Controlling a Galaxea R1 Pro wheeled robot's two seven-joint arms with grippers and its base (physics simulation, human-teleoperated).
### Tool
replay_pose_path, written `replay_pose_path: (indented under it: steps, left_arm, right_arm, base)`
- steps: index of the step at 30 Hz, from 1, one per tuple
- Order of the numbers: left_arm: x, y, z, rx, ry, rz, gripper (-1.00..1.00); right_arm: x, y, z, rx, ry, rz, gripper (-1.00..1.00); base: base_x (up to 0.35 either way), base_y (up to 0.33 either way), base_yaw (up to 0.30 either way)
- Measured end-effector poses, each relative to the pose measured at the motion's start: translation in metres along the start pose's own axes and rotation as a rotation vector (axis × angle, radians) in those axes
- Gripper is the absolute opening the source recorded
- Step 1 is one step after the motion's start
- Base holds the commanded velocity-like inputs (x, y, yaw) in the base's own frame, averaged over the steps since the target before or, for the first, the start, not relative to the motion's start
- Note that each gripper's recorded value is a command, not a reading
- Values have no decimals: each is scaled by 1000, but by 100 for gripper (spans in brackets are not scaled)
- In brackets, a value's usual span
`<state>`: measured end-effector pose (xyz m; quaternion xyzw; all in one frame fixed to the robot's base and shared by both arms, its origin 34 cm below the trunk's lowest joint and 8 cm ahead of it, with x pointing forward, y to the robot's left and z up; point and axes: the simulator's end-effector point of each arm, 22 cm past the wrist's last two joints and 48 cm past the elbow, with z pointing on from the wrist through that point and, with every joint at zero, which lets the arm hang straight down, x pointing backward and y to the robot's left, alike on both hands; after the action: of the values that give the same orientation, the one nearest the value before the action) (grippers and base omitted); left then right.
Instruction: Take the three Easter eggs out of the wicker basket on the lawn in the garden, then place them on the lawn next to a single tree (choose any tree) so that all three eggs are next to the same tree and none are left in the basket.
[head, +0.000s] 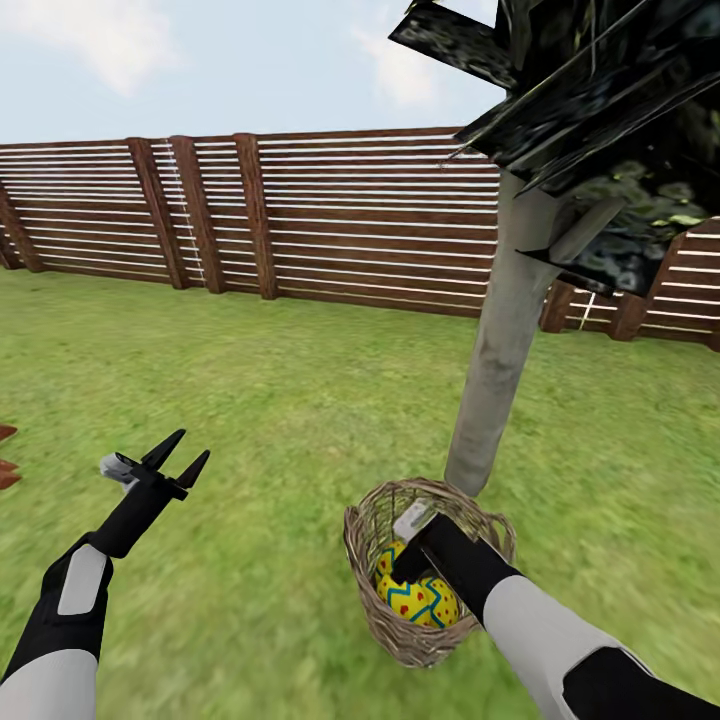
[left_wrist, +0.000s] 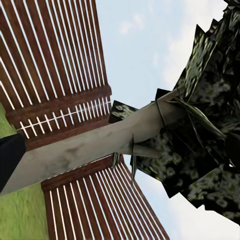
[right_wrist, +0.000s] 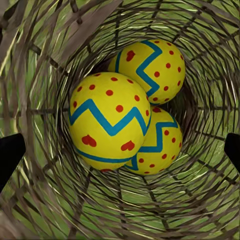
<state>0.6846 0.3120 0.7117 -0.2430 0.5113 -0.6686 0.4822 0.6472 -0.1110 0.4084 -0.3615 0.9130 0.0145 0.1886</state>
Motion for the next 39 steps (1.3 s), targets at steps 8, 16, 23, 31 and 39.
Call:
replay_pose_path:
  steps: [8, 16, 23, 31, 39]
  left_arm:
    - [5, 15, -10, 0, -1, -1, 100]
    - [10, 29, -20, 0, -1, -1, 100]
    - [14, 42, -29, 1, -1, -1, 100]
    - [19, 56, -40, 1, -2, -1, 100]
    - [21, 75, -45, -20, -3, -12, 100]
  right_arm:
    - [8, 4, 14, -9, -5, 0, 100]
    - [4, 5, 23, -1, -40, 4, 100]
    - [0, 0, 29, -6, -86, 75, 100]
    - [7, 1, 42, -4, -99, 91, 100]
    - [9, 2, 53, -10, -101, 98, 100]
  base:
    - [0, 0, 0]
    - [0, 0, 0]
    - [0, 0, 0]
    - [0, 0, 0]
    - [0, 0, 0]
